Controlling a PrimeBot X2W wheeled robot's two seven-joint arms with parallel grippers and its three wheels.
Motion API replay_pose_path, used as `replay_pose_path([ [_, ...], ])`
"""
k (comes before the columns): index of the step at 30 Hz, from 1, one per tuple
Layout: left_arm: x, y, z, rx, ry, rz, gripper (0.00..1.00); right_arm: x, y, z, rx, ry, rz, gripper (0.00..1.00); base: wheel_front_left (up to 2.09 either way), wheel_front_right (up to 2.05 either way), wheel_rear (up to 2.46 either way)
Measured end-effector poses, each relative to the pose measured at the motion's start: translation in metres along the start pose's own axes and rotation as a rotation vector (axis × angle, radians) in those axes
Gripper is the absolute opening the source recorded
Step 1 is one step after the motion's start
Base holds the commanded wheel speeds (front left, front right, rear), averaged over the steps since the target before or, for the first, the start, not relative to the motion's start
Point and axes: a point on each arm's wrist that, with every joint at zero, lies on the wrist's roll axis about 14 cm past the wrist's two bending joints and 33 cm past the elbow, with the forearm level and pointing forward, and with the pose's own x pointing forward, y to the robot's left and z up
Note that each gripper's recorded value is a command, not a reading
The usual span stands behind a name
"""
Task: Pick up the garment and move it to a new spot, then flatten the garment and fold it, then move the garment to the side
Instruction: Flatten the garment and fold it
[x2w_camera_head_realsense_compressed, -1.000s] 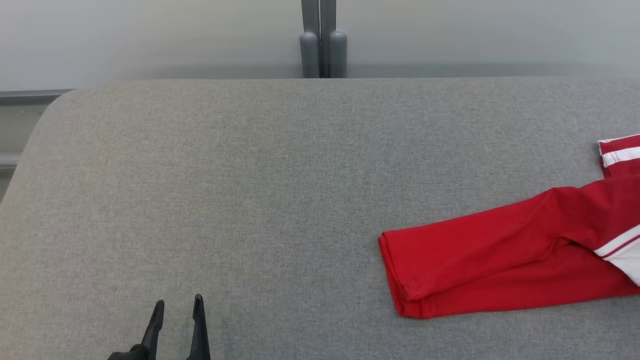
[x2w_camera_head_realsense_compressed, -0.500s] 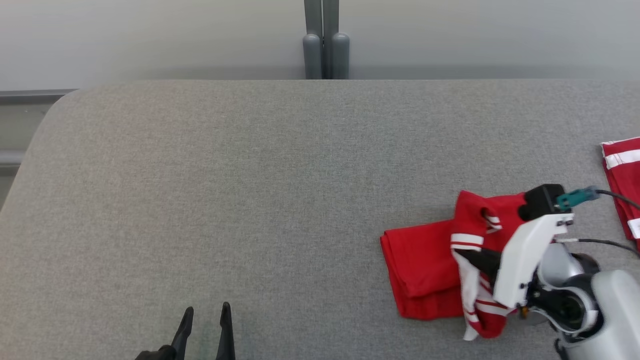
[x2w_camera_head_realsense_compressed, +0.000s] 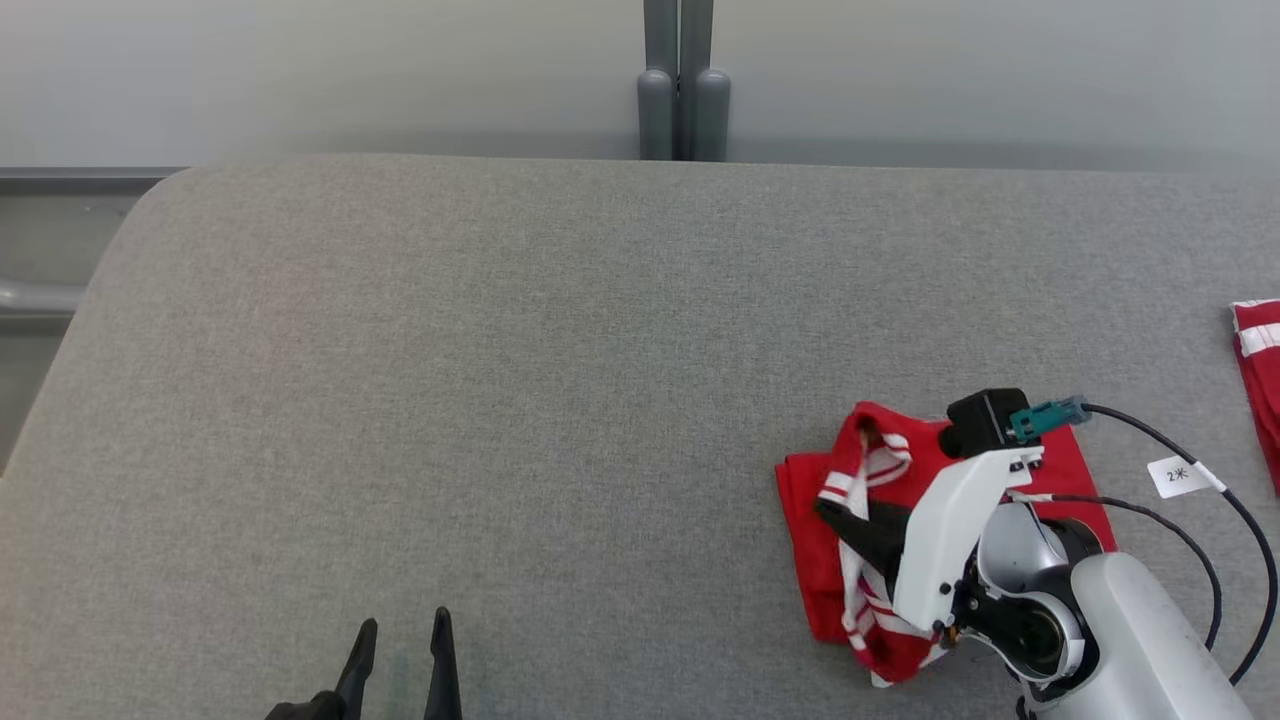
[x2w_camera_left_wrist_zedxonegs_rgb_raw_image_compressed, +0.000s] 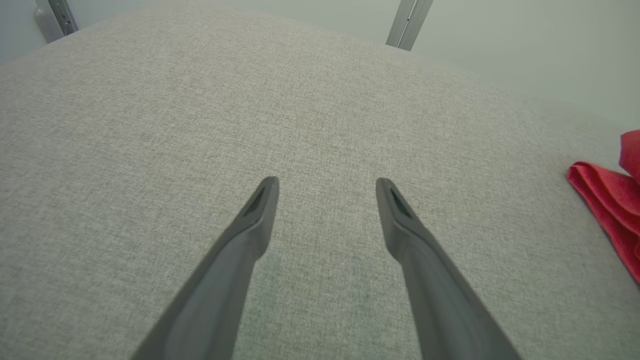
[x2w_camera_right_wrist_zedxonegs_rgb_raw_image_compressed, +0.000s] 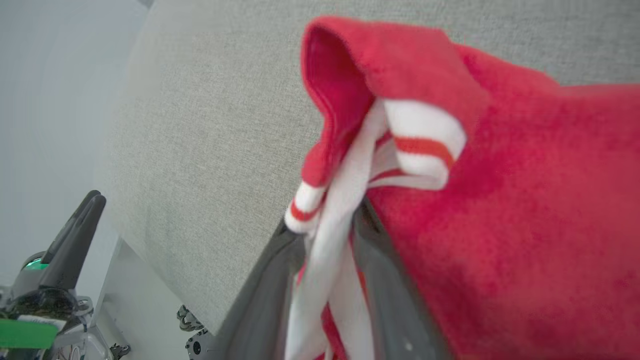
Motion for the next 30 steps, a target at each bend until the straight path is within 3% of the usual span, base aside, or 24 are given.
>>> replay_pose_path([
  [4,0.001,-0.003,0.001,0.006,-0.004,-0.013,1.00,-0.009,0.022,0.039,0.090,-0.216,0.084,1.00,0.00,0.00,0.00],
  [8,0.000,-0.003,0.004,0.011,-0.014,-0.021,1.00,-0.034,0.026,0.060,0.046,-0.360,0.089,1.00,0.00,0.00,0.00],
  [13,-0.002,-0.003,0.018,0.022,-0.066,-0.032,1.00,-0.092,-0.020,0.073,-0.170,-0.584,-0.129,1.00,0.00,0.00,0.00],
  [18,-0.005,-0.009,0.042,0.031,-0.148,-0.062,1.00,-0.147,-0.071,0.054,-0.423,-0.709,-0.378,1.00,0.00,0.00,0.00],
  [20,-0.006,-0.010,0.052,0.043,-0.183,-0.070,1.00,-0.164,-0.085,0.041,-0.454,-0.762,-0.443,1.00,0.00,0.00,0.00],
  [23,-0.010,-0.007,0.056,0.072,-0.201,-0.073,1.00,-0.174,-0.103,0.018,-0.467,-0.726,-0.523,1.00,0.00,0.00,0.00],
  [30,-0.020,0.008,0.060,0.106,-0.224,-0.063,1.00,-0.193,-0.100,0.006,-0.444,-0.773,-0.615,1.00,0.00,0.00,0.00],
])
